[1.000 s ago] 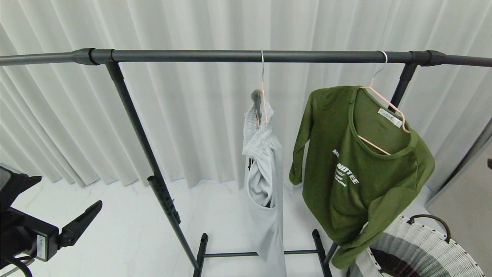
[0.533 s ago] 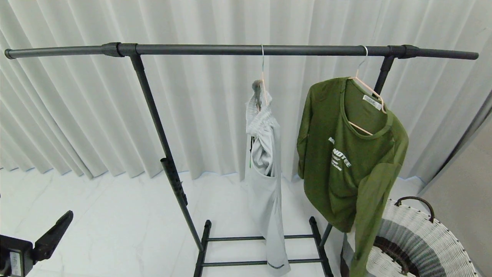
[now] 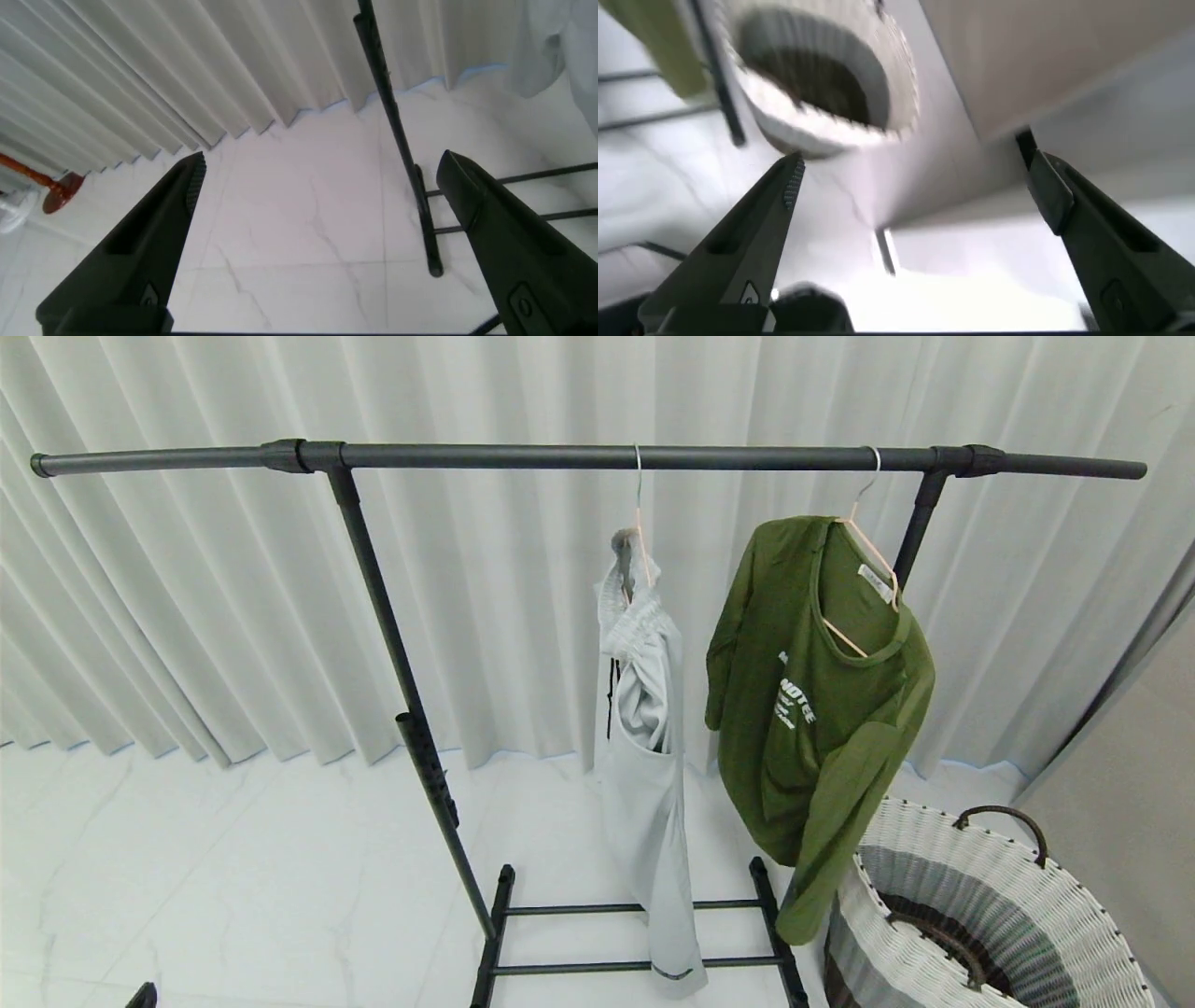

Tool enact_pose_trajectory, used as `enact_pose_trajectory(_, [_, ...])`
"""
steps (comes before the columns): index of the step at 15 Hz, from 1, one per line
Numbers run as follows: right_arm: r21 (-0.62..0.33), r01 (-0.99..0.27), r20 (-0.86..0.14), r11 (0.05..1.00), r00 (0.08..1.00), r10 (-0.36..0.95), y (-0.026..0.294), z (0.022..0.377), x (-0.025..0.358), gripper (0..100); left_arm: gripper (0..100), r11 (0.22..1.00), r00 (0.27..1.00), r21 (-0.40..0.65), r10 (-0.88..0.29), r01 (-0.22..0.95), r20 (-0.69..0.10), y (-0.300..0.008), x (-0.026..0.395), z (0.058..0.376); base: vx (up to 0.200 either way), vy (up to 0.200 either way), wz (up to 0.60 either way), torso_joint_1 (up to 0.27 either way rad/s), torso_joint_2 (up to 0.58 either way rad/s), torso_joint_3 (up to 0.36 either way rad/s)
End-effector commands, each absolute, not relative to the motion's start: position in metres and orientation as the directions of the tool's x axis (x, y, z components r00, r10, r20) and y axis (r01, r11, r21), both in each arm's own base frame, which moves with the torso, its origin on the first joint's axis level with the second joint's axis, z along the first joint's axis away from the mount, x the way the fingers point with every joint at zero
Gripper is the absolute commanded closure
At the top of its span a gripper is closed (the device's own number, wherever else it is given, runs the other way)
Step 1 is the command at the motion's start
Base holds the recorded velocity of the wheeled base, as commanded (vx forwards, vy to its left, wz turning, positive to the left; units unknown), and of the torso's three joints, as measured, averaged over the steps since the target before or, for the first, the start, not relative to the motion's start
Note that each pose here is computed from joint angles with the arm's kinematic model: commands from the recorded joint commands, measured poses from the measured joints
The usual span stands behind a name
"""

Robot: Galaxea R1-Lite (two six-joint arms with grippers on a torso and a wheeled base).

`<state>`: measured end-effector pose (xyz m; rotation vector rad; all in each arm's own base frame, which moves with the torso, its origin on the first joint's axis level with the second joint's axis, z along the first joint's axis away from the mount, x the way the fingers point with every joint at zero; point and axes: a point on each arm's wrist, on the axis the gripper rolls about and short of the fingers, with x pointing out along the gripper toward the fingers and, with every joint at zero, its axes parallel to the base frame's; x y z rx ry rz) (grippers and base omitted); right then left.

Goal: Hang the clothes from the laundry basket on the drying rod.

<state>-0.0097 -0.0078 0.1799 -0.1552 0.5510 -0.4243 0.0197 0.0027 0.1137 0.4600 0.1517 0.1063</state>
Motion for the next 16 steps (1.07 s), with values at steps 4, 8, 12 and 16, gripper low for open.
enact_pose_trajectory(4, [-0.181, 0.332, -0.280, 0.926, 0.885, -0.372, -0.001, 0.102, -0.042, 0, 0, 0.875, 0.962, 0.418, 0.274, -0.245, -0.011, 0.001, -0.015, 0.086, 0.000, 0.000, 0.00, 0.000, 0.00, 0.000])
enact_pose_trajectory(8, [-0.118, 0.295, -0.071, 0.948, 0.950, -0.305, -0.002, 0.083, -0.017, 0, 0, 0.921, 0.957, 0.276, 0.290, -0.275, -0.015, 0.001, -0.016, 0.086, 0.000, 0.000, 0.00, 0.000, 0.00, 0.000])
enact_pose_trajectory(12, [-0.067, 0.302, -0.059, 0.951, 0.950, -0.306, -0.003, 0.081, -0.016, 0, 0, 0.932, 0.961, 0.250, 0.277, -0.264, -0.020, 0.001, -0.016, 0.085, 0.000, 0.000, 0.00, 0.000, 0.00, 0.000])
enact_pose_trajectory(16, [-0.050, 0.276, -0.051, 0.960, 0.959, -0.278, -0.002, 0.082, -0.016, 0, 0, 0.982, 1.000, 0.186, 0.001, 0.004, -0.030, -0.005, -0.015, 0.084, 0.000, 0.000, 0.00, 0.000, 0.00, 0.000])
